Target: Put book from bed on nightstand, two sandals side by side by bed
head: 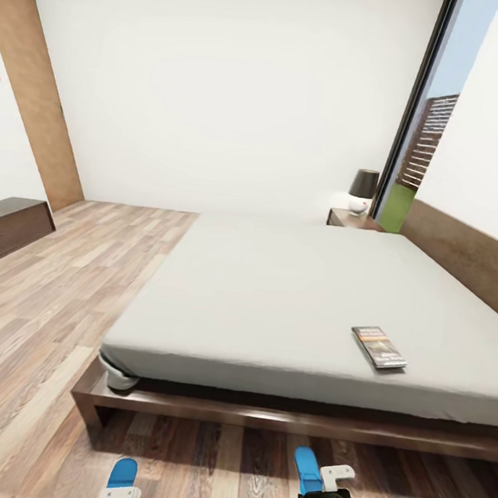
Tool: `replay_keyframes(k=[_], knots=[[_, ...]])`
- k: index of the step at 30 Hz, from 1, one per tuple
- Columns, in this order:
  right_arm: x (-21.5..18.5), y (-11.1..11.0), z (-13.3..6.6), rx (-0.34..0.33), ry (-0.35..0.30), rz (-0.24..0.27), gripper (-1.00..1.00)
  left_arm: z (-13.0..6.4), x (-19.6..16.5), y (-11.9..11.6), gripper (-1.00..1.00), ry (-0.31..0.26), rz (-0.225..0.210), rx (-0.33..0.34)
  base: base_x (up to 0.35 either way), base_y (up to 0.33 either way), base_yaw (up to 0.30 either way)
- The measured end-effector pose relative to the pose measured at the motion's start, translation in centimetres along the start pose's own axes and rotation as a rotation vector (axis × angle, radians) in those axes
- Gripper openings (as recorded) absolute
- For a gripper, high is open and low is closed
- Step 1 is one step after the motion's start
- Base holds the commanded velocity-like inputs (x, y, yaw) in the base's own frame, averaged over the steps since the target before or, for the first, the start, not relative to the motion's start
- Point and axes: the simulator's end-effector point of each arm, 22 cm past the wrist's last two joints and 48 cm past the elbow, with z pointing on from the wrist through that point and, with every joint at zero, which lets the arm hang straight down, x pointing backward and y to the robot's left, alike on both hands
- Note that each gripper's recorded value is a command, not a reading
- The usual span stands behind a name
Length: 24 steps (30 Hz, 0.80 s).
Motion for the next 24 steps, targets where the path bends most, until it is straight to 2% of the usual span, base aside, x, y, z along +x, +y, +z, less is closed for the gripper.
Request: replay_keyframes(k=[16,24], knots=[[-0.01,0.11,0.00,-0.008,-0.002,0.003,-1.00,0.00,0.00,0.01,-1.00,0.000,0.000,-0.001,0.000,0.000,0.012],[0.09,0.02,0.23,-0.007,-0.005,0.003,-1.00,0.27,0.07,-0.01,-1.00,-0.003,-0.001,-0.001,0.000,0.000,-0.191]])
